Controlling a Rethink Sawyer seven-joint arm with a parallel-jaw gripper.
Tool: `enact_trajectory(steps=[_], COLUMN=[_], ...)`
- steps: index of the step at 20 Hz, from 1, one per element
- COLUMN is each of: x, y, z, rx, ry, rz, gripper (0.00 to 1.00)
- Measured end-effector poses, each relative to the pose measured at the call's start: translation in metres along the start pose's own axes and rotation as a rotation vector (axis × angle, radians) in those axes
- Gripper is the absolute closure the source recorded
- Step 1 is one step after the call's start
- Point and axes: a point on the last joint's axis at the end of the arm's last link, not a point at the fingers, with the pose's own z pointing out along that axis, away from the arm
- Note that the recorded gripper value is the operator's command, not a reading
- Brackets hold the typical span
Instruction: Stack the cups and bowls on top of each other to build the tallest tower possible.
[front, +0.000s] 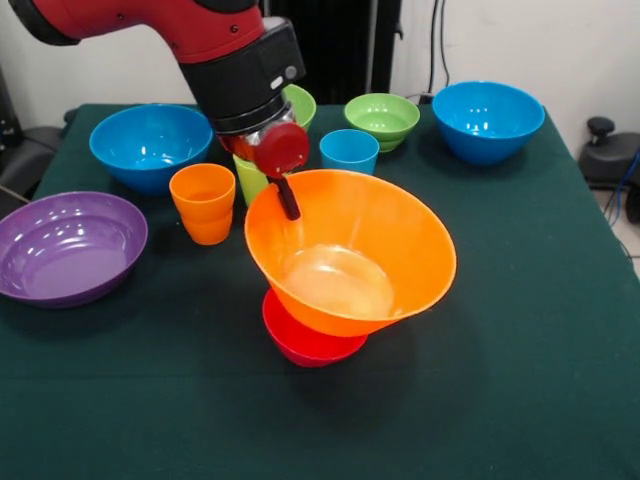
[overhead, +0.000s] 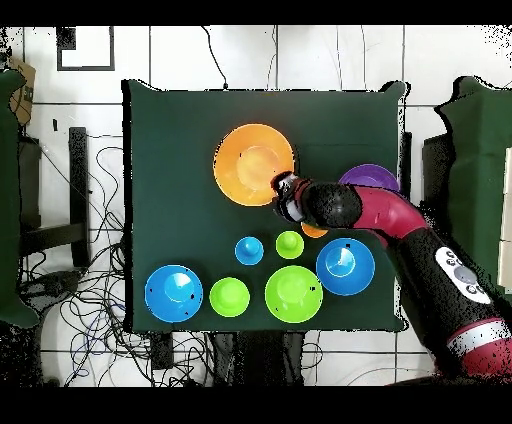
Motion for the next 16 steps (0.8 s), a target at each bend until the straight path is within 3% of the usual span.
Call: enact_trajectory(steps=[10, 16], x=[-0.021, -0.043], y=[0.006, 0.018], z=[-0.016, -0.027], rx=[0.055, 0.076], ry=[0.046, 0.040], rz=[0.048, 0.062], gripper=[1.00, 1.00])
